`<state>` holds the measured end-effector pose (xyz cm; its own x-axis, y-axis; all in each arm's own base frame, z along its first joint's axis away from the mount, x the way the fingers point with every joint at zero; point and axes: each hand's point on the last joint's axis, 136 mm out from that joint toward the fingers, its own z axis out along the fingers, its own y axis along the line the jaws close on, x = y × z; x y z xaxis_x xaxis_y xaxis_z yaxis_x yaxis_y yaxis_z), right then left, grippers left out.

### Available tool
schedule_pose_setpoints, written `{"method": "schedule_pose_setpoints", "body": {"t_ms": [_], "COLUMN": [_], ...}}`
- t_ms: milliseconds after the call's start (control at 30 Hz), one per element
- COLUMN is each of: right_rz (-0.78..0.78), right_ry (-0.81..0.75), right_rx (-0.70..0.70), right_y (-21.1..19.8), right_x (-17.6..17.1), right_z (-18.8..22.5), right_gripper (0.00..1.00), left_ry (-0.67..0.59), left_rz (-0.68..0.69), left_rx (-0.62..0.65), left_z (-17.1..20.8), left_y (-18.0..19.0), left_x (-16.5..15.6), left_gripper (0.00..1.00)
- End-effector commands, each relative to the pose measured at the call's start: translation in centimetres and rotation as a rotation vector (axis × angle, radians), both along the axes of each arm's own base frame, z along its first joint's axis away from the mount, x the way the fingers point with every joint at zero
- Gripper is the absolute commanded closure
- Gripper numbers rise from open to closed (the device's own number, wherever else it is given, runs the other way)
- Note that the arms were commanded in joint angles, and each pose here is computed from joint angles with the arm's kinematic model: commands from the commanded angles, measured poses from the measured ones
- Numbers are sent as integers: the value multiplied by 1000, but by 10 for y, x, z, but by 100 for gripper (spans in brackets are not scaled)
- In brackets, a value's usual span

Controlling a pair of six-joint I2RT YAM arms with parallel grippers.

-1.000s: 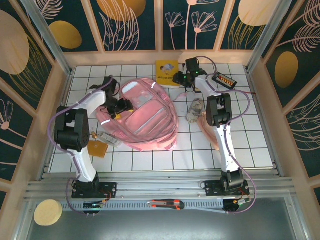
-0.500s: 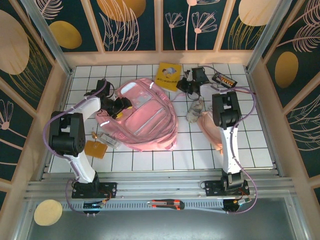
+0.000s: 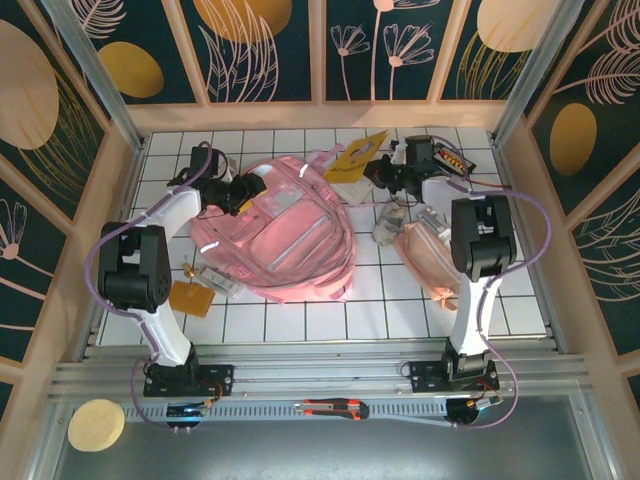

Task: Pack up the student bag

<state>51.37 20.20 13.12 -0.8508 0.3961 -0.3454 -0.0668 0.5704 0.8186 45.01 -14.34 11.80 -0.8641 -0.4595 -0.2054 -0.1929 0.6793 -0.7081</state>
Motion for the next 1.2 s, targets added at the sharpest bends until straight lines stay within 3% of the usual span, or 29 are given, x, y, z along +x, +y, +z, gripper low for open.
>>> {"method": "schedule_pose_setpoints", "body": {"t_ms": [0,300,767,900,967,1000,1067,1167], "right_rz": [7,14,146,197,167,133,64,-12], "right_ry": [-20,-160,-376,-356,-251,-158,5,111], "right_rx": [-21,-8,53,56,-5,-49,-152,-271], "right_y": [-7,-10,26,40,32,22,-4,-41], "right_x": [-15,-9,-14,-27,-22,-19,-18,-19], "right_z": [24,81,192,193,164,141,92,40], "right_gripper": [100,100,100,100,100,92,60,41], "left_ry": [-35,-27,-28,-43,-45,-47,-53,-60], "left_rz": [-21,-69,-65,-53,-52,-51,-48,-46], "left_rx": [8,25,28,14,11,7,0,4], "left_z": [2,-9,-4,4,5,6,7,7], "left_y": [-7,-18,-15,-16,-16,-16,-16,-17], "left_x": [12,16,5,4,3,3,3,7], "left_gripper": [35,35,33,32,32,32,32,32]}}
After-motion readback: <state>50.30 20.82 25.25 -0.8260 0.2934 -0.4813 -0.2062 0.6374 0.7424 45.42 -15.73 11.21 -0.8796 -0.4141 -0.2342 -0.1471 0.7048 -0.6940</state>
